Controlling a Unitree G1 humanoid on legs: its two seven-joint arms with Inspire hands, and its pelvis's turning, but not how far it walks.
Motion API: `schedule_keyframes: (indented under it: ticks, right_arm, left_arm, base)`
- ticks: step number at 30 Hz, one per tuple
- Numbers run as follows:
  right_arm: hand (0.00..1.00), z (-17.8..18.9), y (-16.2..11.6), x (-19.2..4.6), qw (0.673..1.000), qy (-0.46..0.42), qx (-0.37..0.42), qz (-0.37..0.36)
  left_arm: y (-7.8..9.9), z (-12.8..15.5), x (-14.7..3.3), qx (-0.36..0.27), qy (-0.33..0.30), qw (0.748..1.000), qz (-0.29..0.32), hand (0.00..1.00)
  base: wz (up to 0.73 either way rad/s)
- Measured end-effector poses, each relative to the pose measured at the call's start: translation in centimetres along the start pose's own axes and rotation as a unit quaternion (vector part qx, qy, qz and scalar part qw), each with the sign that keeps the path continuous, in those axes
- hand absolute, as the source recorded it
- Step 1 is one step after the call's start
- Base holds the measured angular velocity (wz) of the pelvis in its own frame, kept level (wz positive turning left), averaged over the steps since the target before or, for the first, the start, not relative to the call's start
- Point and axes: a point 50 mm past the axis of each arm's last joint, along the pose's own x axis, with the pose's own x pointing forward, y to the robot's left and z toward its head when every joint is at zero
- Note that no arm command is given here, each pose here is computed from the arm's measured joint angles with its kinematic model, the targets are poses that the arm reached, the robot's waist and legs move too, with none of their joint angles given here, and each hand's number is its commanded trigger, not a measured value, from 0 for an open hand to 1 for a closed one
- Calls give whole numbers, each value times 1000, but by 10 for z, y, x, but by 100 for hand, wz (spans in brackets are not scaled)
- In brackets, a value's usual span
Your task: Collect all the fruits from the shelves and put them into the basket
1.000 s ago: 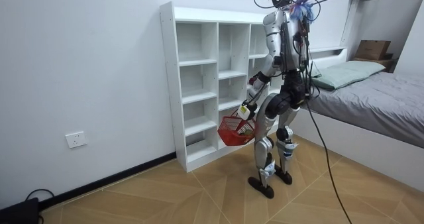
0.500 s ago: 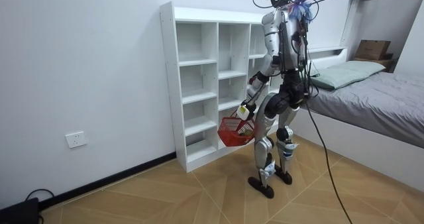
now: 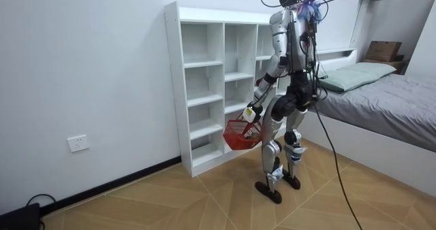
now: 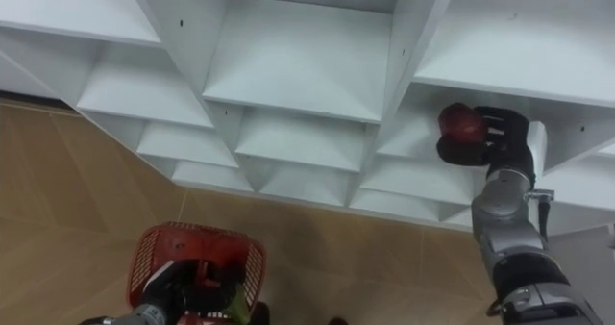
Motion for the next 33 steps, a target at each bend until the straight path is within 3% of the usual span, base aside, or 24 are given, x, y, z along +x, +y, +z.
schedule_keyframes:
  ticks: [26, 33]
  right_arm:
    - [100, -2, 2, -1, 1000, 6, 7, 8]
    - [100, 8, 23, -8, 999, -17, 19, 36]
  left_arm:
    - [-2, 4, 3, 3, -2, 1000, 6, 100]
    - [-1, 8, 4, -7, -11, 1000, 6, 100]
  base:
    - [0]
    - [-5]
